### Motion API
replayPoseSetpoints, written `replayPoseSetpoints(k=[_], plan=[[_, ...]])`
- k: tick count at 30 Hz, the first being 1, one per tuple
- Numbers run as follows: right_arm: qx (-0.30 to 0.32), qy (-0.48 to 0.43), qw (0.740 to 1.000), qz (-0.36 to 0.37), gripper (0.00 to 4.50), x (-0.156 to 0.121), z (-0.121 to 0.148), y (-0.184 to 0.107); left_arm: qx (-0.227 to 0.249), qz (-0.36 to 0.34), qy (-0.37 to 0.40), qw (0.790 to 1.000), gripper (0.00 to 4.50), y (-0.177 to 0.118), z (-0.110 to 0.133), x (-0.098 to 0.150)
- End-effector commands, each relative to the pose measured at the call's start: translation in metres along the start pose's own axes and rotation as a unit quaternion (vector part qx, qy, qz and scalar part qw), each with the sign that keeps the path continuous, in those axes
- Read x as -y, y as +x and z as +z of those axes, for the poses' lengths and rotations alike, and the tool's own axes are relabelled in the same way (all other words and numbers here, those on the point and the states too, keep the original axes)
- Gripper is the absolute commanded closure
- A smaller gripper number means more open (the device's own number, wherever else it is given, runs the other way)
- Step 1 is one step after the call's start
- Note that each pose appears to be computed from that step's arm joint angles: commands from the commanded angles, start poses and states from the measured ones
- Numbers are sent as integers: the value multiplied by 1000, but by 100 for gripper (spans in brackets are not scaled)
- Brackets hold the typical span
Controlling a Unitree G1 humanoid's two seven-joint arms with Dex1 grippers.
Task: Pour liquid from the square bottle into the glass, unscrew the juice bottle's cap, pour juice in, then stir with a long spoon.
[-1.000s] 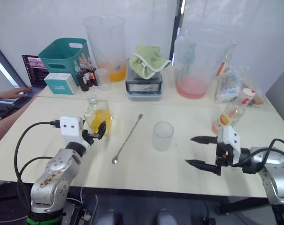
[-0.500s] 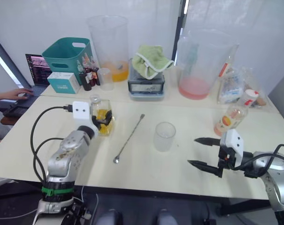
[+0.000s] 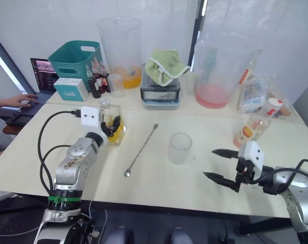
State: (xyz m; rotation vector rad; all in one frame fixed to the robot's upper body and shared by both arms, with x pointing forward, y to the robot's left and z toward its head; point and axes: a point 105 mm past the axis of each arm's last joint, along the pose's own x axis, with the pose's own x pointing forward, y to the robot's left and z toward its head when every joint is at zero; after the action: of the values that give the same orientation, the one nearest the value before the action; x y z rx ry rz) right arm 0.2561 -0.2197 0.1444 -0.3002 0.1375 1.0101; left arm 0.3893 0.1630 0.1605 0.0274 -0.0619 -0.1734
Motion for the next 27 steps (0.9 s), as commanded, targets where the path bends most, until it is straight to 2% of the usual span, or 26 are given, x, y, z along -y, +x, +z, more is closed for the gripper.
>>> replayPoseSetpoints(k=[1, 5, 9, 11, 13, 15, 20, 23, 27], plan=[[11, -28, 999, -21, 0, 5, 12, -5, 77, -36, 9, 996, 168, -4, 36, -3], [10, -23, 999, -31, 0, 9, 12, -7, 162, -166, 11, 973, 168, -25, 73, -5], [10, -17, 999, -42, 0, 14, 12, -10, 187, -297, 10, 936, 168, -45, 96, 4], [8, -16, 999, -49, 0, 18, 11, -12, 177, -352, -1, 919, 168, -52, 97, 12], [6, -15, 998, -66, 0, 27, 10, -17, 121, -490, -7, 864, 168, -73, 88, 42], [5, -13, 997, -75, 0, 32, 10, -19, 85, -559, -9, 825, 168, -86, 81, 58], [6, -14, 996, -91, 0, 37, 12, -26, 67, -633, -1, 771, 168, -96, 67, 98], [6, -13, 995, -94, 0, 35, 13, -29, 72, -649, 1, 757, 168, -97, 60, 115], [6, -11, 995, -98, 0, 31, 15, -34, 70, -664, 10, 744, 168, -95, 39, 136]])
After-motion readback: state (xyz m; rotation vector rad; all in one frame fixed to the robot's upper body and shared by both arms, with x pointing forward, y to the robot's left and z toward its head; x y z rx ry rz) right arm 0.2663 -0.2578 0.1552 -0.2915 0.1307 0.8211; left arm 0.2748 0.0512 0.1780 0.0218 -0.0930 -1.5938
